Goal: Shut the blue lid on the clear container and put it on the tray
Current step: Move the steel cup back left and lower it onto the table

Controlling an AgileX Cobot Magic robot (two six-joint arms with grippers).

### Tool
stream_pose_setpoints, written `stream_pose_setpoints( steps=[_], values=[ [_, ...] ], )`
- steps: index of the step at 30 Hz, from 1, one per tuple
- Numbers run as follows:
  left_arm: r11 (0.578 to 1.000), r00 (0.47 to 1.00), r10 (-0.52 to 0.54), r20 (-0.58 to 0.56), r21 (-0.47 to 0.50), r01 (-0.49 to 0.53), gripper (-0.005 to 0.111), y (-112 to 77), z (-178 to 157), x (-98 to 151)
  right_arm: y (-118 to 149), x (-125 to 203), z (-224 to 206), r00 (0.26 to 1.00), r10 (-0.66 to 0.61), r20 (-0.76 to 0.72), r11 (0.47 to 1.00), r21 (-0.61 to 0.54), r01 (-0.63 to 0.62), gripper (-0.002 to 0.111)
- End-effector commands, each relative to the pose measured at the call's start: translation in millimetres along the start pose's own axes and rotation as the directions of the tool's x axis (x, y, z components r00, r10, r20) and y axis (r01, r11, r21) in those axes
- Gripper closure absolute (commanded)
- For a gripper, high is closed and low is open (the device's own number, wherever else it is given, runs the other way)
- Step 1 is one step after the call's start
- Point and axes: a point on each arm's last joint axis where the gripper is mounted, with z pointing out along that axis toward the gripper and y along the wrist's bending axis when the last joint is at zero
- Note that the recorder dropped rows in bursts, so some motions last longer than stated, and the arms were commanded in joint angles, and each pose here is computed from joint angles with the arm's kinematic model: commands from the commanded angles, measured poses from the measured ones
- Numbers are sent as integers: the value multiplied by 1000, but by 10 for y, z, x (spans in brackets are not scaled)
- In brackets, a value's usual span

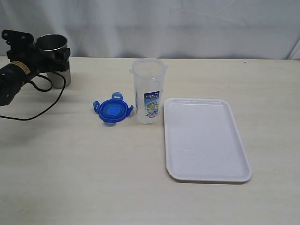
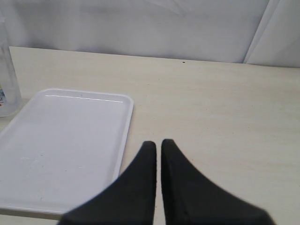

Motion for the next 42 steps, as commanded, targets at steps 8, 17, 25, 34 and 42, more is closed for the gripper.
stream_pose_setpoints(
  steps=[8, 17, 25, 34, 42],
  values=[
    [1000, 994, -1, 108, -1, 1, 107, 59, 78, -91, 1, 4, -3, 1000, 1, 1, 1000, -1, -1, 104],
    [1000, 999, -6, 34, -15, 6, 107, 72, 83, -25, 1, 4, -3, 1000, 1, 1, 1000, -1, -1, 104],
    [1000, 1000, -10, 24, -17, 11, 84, 73, 83, -15, 1, 4, -3, 1000, 1, 1, 1000, -1, -1, 104],
    [1000, 1000, -13, -2, -25, 13, 17, 81, 82, 1, 1, 4, -3, 1000, 1, 1, 1000, -1, -1, 104],
    [999, 999, -14, -46, -34, 12, 5, 89, 80, 33, 1, 4, -3, 1000, 1, 1, 1000, -1, -1, 104]
  ],
)
